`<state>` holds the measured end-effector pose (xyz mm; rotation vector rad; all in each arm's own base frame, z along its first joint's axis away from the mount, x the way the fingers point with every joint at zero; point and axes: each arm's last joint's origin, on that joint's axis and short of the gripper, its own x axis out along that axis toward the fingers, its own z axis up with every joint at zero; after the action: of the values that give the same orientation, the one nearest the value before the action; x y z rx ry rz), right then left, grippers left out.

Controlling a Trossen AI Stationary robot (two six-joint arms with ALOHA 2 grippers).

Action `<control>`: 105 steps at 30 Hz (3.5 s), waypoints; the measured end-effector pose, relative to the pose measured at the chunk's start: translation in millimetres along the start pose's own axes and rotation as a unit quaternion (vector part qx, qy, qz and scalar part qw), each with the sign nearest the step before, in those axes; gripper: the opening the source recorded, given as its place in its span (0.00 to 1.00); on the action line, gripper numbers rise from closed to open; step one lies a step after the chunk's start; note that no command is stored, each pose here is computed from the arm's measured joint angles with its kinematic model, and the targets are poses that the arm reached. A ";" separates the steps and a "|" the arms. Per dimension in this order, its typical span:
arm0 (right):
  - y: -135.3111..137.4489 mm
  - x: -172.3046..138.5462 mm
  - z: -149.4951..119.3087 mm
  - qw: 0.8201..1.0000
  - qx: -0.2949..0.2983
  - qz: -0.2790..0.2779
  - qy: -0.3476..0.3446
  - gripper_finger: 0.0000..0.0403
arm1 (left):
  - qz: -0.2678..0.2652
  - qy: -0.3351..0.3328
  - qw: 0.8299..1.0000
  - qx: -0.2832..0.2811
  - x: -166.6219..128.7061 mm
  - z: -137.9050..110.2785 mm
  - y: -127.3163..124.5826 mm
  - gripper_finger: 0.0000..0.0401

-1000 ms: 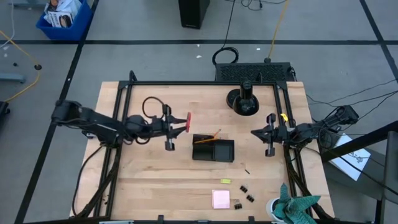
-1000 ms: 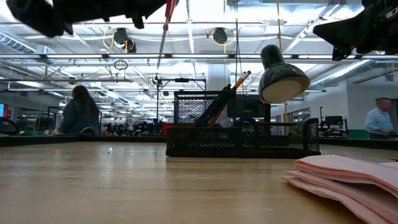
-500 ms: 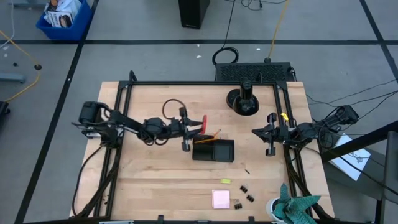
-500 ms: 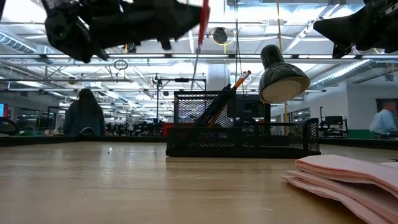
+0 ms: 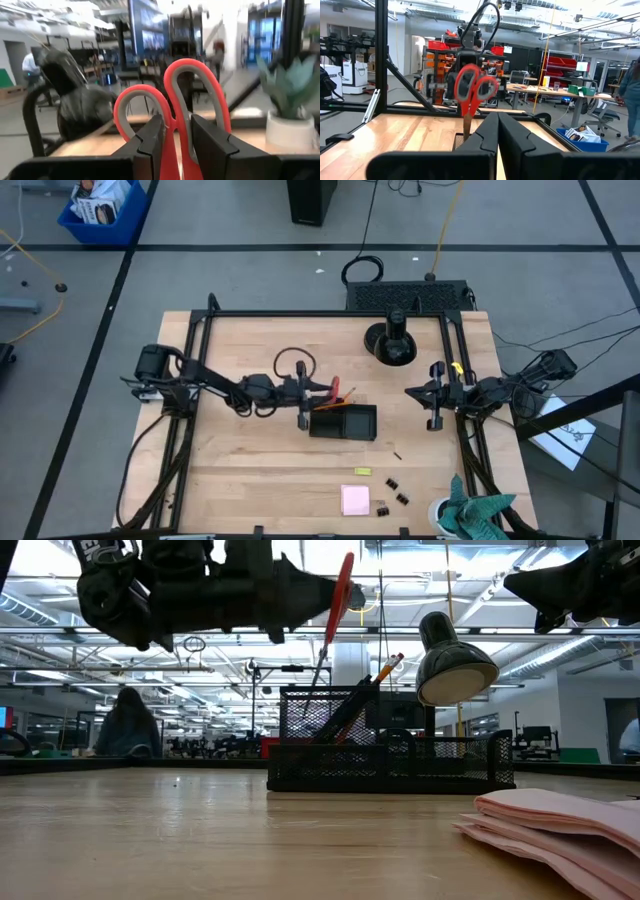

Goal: Pick and place office supplies into organizer
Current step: Put the red scissors into the black desk organizer, then put the black binder clip into the black desk organizer

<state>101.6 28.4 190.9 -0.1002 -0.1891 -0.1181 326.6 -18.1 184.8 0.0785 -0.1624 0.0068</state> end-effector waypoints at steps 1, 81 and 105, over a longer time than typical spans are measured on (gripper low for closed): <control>0.0 0.0 0.1 1.000 0.000 0.000 0.000 0.01 | -0.002 0.013 1.000 0.007 -0.1 -2.6 -0.9 0.24; 4.5 0.0 -14.9 0.997 -0.007 0.036 0.067 0.01 | -0.077 0.121 0.989 0.039 -125.3 24.9 -68.2 0.01; 36.2 41.5 -11.6 0.946 0.087 0.105 0.296 0.19 | -0.100 0.166 0.978 0.080 -113.6 -20.1 -79.5 0.08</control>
<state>148.8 58.5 184.4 0.0949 0.4116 0.0849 218.8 -95.8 140.4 0.2526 0.1803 -0.1672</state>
